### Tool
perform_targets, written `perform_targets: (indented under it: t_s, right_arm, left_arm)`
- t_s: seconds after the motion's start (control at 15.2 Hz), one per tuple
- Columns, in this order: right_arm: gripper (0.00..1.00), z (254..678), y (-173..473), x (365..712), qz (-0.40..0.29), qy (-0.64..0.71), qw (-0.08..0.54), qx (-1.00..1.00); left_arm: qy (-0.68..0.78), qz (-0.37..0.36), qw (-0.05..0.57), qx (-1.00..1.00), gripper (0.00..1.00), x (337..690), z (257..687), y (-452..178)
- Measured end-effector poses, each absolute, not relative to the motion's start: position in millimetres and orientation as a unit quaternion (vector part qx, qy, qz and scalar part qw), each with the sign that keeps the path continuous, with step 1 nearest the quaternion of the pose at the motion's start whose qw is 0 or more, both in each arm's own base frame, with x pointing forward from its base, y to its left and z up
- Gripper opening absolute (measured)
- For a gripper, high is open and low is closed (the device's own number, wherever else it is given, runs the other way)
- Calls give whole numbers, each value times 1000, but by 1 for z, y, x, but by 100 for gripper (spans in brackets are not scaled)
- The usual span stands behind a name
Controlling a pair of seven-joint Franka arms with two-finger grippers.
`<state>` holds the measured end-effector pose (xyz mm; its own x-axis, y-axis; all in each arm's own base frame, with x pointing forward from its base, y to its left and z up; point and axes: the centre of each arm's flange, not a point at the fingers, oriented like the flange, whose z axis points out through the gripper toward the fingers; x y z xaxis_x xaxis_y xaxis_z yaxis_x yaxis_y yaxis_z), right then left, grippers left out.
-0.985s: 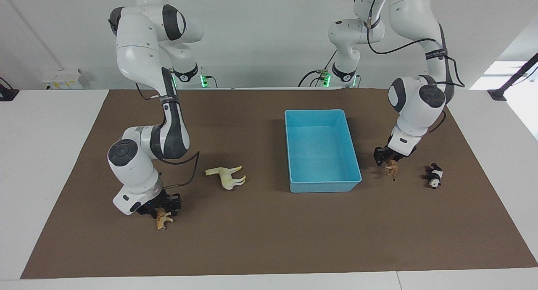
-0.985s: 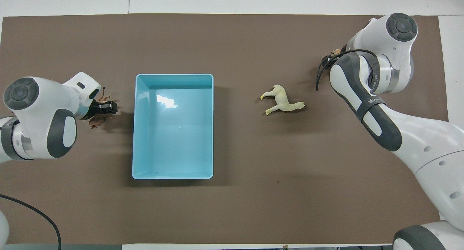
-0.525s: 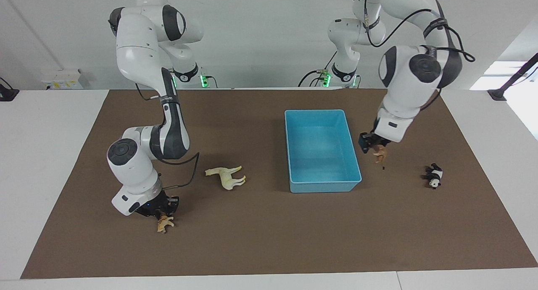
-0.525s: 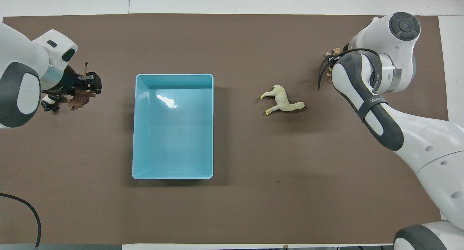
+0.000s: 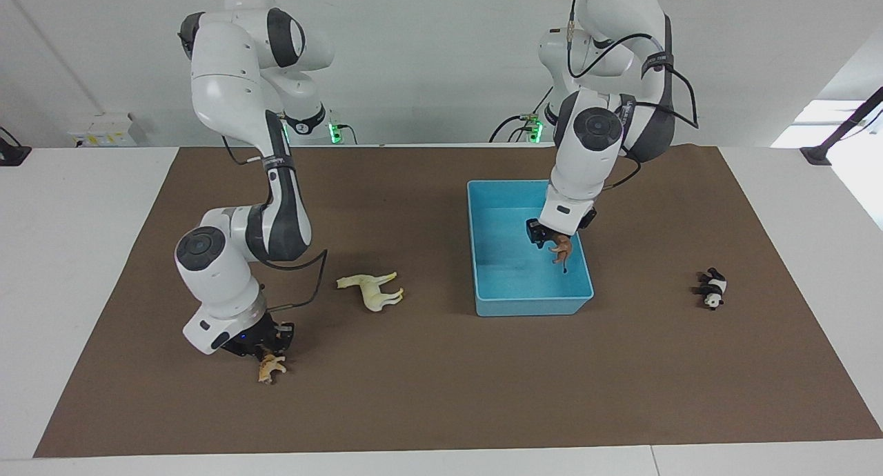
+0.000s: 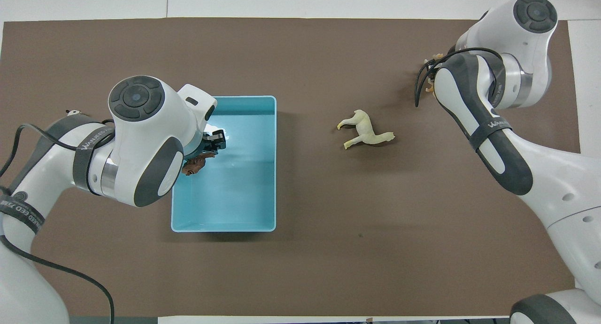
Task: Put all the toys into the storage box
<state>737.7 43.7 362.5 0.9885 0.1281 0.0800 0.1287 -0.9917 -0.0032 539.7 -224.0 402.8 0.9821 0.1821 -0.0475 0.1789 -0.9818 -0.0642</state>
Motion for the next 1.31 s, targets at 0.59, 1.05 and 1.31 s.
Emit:
perform_targets:
  t_s: [0.59,1.05,1.31]
  right_arm:
    - [32,506,260,662,-43,-4,33,-998]
    - [32,526,503,545,-105,39,175,-978]
    - [32,449,531,537,-103,44,183,-977]
  left_arm:
    - [20,-64,40,-997,100,604,453,2]
    - [94,-140,68,-983,100,633,368,127]
    - [101,-133,61,-984,100,644,335,120]
